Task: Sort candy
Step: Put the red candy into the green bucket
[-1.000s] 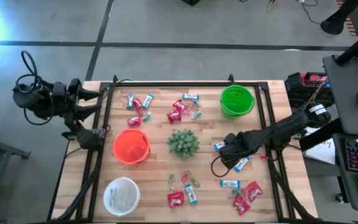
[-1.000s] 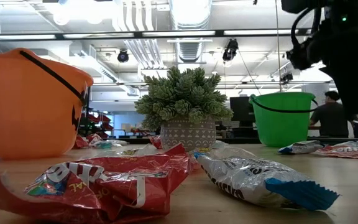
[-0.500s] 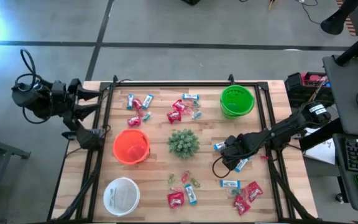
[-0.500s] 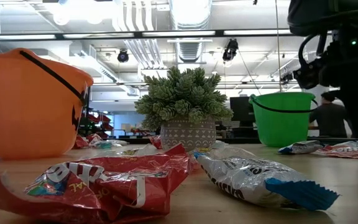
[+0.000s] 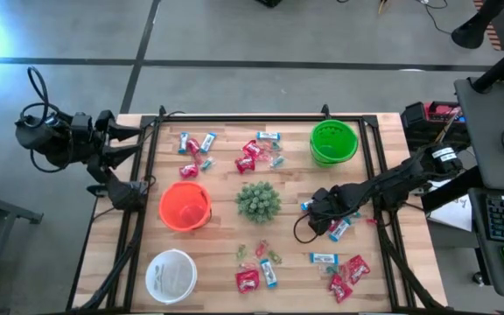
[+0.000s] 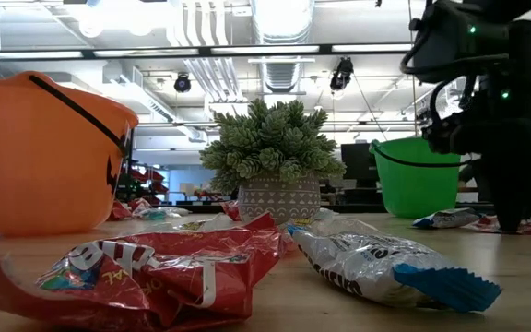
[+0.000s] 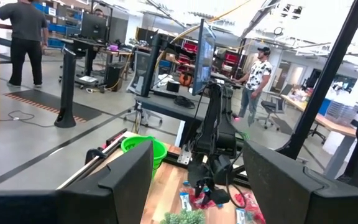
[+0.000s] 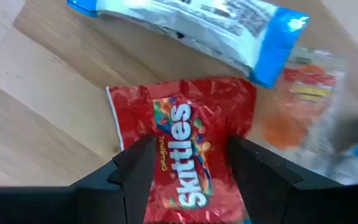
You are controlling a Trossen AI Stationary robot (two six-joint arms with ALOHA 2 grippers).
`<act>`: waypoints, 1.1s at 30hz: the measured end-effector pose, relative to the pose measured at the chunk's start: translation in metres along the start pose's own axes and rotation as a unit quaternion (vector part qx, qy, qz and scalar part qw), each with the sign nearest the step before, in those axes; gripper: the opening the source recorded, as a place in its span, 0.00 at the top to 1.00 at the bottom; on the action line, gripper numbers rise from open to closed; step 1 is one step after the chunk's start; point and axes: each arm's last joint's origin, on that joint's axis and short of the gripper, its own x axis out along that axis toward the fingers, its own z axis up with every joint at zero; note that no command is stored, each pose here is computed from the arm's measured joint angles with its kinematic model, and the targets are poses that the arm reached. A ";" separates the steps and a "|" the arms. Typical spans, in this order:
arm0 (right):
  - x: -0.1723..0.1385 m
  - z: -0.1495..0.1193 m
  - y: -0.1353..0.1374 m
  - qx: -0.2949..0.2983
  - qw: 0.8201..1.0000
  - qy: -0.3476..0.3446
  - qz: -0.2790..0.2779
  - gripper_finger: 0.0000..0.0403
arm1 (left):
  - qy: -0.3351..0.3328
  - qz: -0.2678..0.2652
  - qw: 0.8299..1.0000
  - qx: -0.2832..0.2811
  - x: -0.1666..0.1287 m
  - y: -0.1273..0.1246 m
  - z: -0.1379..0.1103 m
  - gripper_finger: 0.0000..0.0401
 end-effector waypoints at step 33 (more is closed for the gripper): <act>-0.047 0.000 0.004 0.050 0.997 0.017 0.053 0.98 | -0.011 0.005 1.000 -0.008 0.000 0.000 0.003 0.42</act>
